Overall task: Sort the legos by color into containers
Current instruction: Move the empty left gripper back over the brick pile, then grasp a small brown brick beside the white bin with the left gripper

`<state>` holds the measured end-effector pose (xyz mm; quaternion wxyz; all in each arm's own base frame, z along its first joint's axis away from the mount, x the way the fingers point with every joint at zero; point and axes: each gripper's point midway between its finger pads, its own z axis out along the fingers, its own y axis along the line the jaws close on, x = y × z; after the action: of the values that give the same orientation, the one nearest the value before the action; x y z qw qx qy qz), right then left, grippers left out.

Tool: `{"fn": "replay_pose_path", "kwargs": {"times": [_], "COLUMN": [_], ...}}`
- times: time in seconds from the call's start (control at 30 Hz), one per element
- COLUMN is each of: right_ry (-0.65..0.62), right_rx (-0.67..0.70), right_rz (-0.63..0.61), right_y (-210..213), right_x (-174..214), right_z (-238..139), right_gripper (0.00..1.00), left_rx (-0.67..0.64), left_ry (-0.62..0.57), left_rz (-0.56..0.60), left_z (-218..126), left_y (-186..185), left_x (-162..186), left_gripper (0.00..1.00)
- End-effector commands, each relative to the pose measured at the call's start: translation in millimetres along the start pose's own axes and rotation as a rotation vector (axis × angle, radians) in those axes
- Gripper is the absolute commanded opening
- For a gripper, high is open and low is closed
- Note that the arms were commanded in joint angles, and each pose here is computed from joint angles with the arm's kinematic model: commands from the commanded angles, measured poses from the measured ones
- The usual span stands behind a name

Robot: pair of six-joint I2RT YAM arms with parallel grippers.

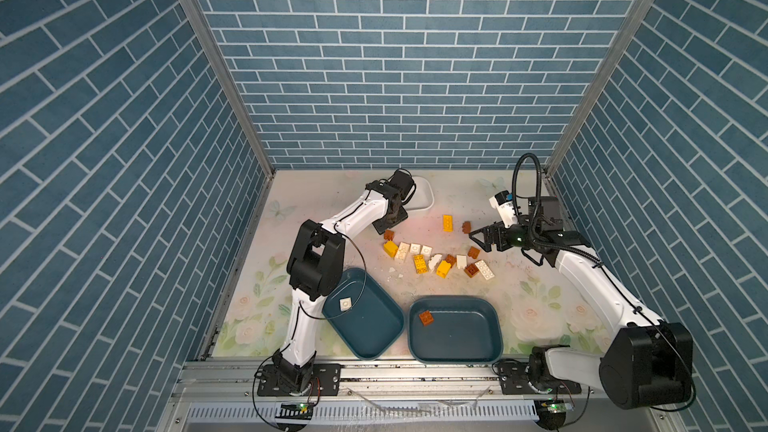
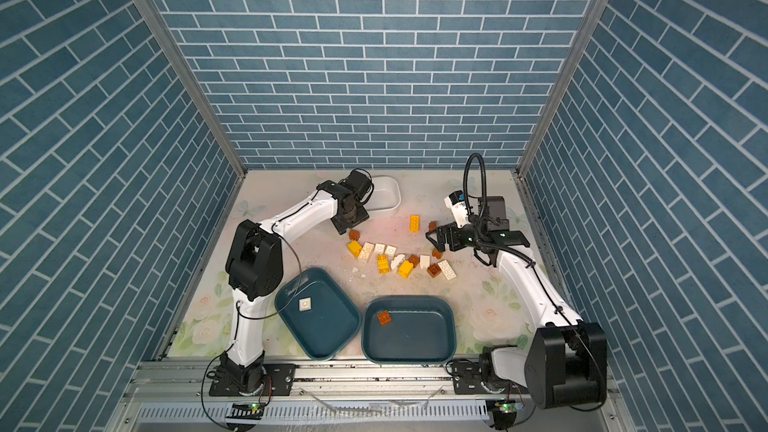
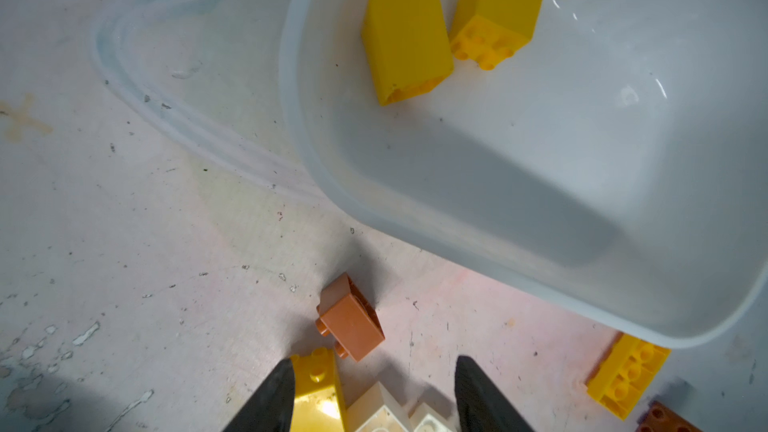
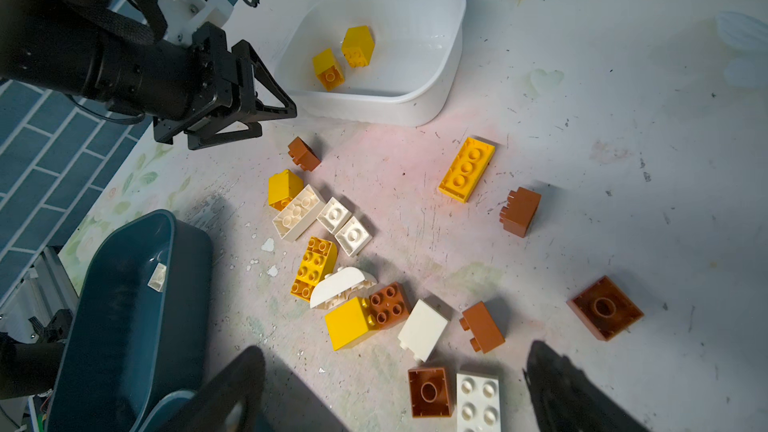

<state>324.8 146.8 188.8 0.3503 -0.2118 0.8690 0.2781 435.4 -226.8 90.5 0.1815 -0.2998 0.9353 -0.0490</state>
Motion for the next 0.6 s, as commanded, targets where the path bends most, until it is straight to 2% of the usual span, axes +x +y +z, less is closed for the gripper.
{"fn": "replay_pose_path", "kwargs": {"times": [0.0,0.3,0.57], "right_ry": [-0.026,-0.009,-0.003], "right_rx": [-0.022,-0.034,-0.037], "right_rz": [-0.021,-0.026,-0.021], "right_y": [3,1,0], "right_x": [-14,-13,-12], "right_z": [-2,5,7], "right_gripper": [0.98,0.98,0.98], "left_rx": [-0.111,-0.077,-0.1], "left_ry": [-0.017,0.022,0.046], "left_rz": [-0.081,-0.11,-0.103], "left_z": [6,30,47], "left_y": [19,8,13], "left_x": [1,15,23], "left_gripper": [0.61,0.57,0.51]}}
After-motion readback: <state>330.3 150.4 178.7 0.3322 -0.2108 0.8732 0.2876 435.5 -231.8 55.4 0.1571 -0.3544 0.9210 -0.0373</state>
